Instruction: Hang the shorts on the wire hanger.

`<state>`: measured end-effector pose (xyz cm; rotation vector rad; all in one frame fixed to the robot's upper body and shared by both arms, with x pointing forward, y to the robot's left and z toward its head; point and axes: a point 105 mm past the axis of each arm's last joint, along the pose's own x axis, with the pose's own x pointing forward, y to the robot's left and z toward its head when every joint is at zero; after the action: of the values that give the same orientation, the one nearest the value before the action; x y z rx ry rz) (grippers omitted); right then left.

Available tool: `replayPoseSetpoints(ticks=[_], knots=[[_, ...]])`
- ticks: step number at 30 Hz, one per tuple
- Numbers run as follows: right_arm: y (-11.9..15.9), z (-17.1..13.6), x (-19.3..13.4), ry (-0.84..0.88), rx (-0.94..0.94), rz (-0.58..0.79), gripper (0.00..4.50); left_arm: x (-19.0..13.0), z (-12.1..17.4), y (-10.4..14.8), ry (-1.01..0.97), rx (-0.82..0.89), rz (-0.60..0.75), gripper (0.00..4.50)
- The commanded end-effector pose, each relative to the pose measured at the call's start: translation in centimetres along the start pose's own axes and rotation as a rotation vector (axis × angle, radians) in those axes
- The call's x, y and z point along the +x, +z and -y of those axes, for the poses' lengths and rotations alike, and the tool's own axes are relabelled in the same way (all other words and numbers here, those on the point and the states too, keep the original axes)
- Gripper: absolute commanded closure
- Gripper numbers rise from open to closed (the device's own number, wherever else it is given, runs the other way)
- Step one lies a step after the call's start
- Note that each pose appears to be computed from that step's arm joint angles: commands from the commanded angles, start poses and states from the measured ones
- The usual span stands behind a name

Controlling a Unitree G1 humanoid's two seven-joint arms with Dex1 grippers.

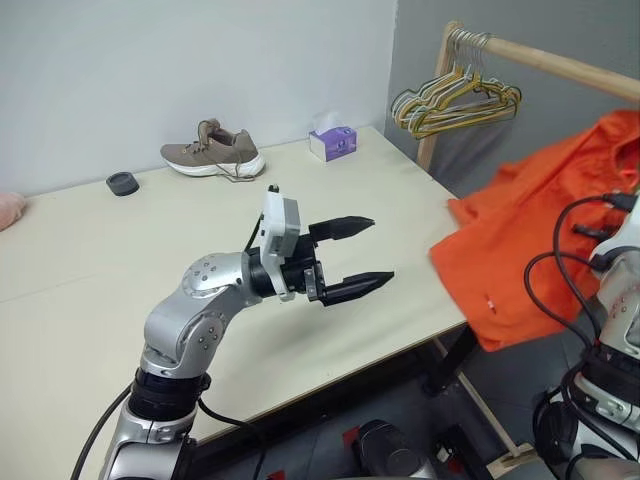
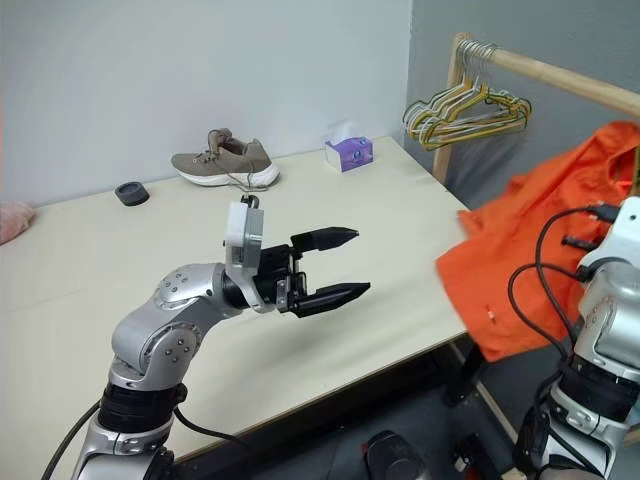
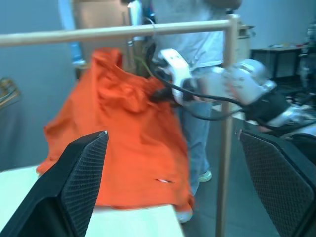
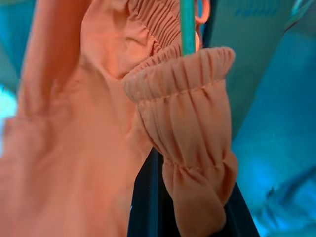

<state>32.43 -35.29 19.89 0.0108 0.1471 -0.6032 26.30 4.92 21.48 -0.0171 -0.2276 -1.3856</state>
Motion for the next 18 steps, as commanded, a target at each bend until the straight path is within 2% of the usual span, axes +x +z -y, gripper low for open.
replayPoseSetpoints(ticks=[1,9,18], knots=[[3.2,1.5,0.6,-0.078,0.036,0.092,4.5,0.3,0.3,1.2,-0.01,0.046,0.031,0.02],[3.3,1.8,2.4,-0.091,0.108,0.0,4.5,0.7,0.6,1.8,-0.025,0.061,0.062,0.02],[1.4,2.1,3.6,-0.085,0.149,-0.134,4.5,1.2,1.2,2.2,-0.056,0.07,0.084,0.02]])
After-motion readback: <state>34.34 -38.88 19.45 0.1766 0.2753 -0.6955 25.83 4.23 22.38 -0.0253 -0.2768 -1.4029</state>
